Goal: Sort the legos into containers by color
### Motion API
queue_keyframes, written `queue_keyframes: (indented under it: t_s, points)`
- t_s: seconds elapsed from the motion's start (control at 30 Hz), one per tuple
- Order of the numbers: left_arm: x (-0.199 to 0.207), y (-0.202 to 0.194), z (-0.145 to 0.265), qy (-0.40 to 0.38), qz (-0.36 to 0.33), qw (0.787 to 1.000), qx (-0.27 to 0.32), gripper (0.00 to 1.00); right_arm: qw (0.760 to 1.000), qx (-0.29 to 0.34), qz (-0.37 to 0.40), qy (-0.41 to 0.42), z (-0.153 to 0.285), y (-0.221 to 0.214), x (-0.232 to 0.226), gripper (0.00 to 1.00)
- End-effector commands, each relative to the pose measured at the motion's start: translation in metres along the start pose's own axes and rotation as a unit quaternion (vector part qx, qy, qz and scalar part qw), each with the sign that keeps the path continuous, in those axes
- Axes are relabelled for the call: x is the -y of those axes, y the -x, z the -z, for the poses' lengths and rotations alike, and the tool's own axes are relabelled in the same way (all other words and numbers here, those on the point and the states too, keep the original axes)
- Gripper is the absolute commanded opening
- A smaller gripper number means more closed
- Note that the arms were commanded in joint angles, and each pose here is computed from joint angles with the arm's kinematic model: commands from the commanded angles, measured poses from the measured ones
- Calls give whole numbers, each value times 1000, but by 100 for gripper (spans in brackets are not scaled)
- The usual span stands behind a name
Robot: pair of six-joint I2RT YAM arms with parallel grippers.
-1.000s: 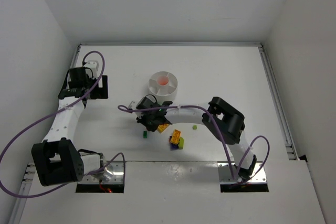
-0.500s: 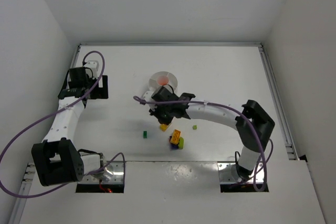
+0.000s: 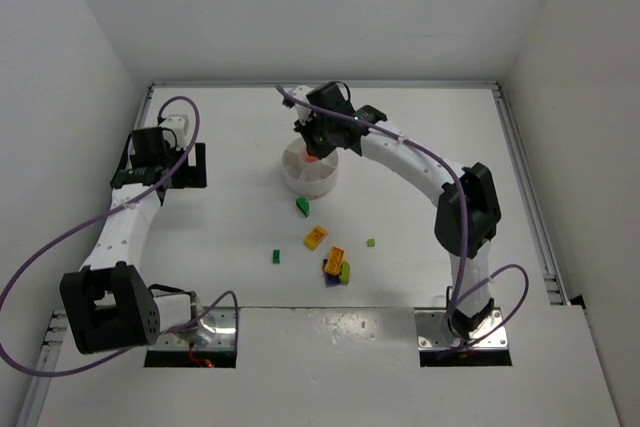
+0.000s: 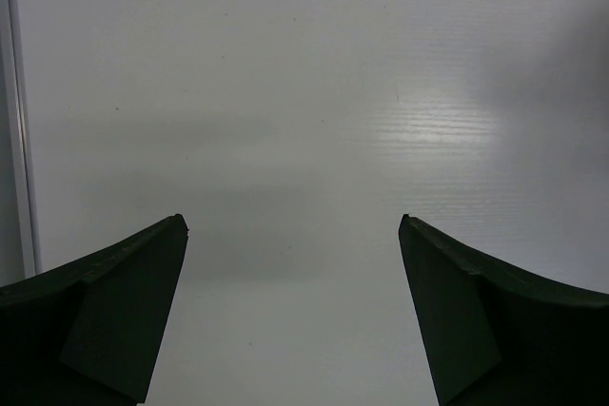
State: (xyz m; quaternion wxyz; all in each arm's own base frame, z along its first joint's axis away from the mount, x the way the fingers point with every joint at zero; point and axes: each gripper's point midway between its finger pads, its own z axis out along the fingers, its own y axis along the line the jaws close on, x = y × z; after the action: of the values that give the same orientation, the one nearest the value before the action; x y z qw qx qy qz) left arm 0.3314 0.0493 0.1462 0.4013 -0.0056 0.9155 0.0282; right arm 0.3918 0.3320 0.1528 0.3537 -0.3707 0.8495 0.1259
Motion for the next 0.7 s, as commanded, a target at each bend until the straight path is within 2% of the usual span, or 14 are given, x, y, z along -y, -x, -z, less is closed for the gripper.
queue_keyframes:
  t_s: [0.0, 0.3, 0.4, 0.53, 0.57, 0.67]
  points:
    - [-4, 22, 3, 2, 4, 1000, 30, 100, 1000, -2, -17, -1, -3, 13, 9, 0]
    - [-2, 23, -4, -3, 9, 1000, 26, 100, 999, -30, -39, 5, -29, 1, 25, 2]
    - [-1, 21, -6, -8, 9, 1000, 21, 100, 998, -44, -44, -3, -37, -7, 31, 11]
    - [-1, 19, -9, -9, 10, 1000, 16, 100, 998, -44, -48, -3, -40, -4, 32, 25]
    - [1, 19, -9, -14, 10, 1000, 17, 100, 998, -44, -48, -3, -40, -4, 32, 32]
    - [1, 19, -11, -14, 14, 1000, 17, 100, 998, -39, -48, -3, -37, -1, 32, 41]
